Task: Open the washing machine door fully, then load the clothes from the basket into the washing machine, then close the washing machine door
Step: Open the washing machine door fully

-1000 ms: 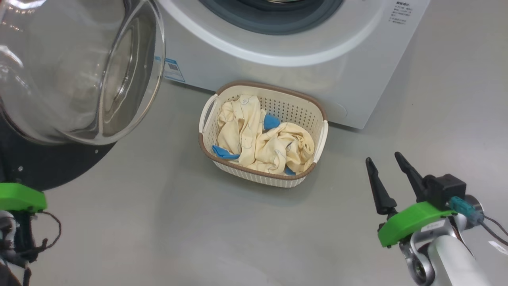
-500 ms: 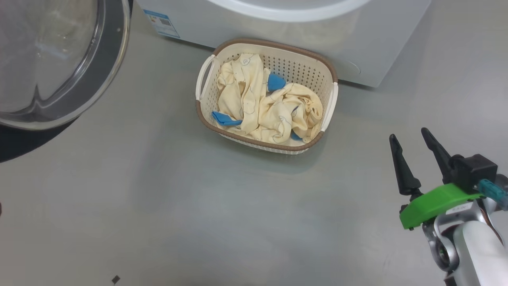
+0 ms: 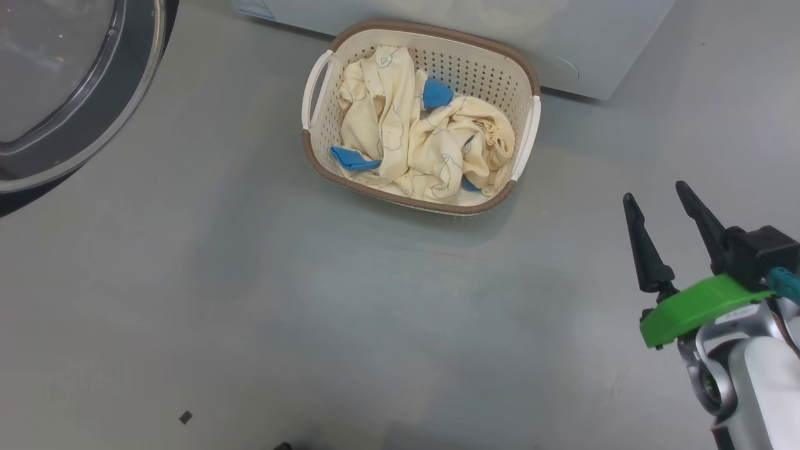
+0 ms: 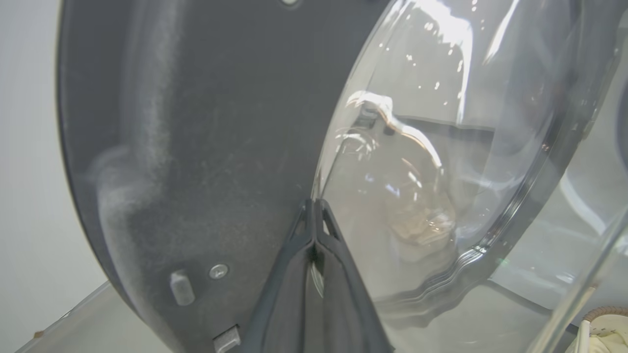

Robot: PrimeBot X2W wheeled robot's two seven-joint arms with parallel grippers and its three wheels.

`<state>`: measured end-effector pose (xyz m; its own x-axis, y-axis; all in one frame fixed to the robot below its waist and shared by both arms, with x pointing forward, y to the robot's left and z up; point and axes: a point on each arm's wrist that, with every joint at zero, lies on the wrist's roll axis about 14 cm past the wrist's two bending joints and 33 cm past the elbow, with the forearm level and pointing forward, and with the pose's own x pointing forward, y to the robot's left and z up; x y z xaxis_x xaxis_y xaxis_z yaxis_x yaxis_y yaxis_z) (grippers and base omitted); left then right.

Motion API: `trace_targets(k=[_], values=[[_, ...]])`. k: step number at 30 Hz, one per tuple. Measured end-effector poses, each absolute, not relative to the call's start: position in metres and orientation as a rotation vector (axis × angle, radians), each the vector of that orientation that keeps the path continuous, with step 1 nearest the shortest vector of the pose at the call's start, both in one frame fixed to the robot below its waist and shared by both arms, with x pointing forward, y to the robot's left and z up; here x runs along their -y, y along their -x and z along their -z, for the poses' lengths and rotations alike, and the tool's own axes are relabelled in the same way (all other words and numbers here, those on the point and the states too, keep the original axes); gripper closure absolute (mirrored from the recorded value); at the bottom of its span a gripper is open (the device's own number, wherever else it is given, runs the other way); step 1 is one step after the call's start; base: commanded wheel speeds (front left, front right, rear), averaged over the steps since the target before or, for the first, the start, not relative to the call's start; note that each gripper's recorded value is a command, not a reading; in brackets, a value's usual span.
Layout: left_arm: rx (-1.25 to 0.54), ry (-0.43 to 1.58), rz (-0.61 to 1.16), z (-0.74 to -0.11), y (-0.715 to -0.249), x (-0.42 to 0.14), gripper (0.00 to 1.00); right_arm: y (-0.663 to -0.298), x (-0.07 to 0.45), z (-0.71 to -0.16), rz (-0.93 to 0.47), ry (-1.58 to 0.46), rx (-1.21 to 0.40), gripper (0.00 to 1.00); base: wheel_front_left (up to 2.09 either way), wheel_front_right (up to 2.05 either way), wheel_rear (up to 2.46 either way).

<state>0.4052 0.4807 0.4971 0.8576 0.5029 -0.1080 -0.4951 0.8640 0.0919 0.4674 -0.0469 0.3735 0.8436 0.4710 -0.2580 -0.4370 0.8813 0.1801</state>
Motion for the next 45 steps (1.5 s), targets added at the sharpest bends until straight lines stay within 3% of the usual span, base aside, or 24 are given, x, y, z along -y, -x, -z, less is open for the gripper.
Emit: trace_targets(k=[23, 45], values=[[-0.106, -0.088, -0.38, -0.512, -0.409, -0.443, 1.0, -0.462, 0.043, -0.408, -0.459, -0.149, -0.205, 0.0, 0.0, 0.0, 0.0], [-0.008, -0.003, 0.055, -0.517, -0.399, -0.269, 1.0, -0.42, 0.074, -0.477, -0.367, -0.166, -0.043, 0.0, 0.0, 0.0, 0.0]])
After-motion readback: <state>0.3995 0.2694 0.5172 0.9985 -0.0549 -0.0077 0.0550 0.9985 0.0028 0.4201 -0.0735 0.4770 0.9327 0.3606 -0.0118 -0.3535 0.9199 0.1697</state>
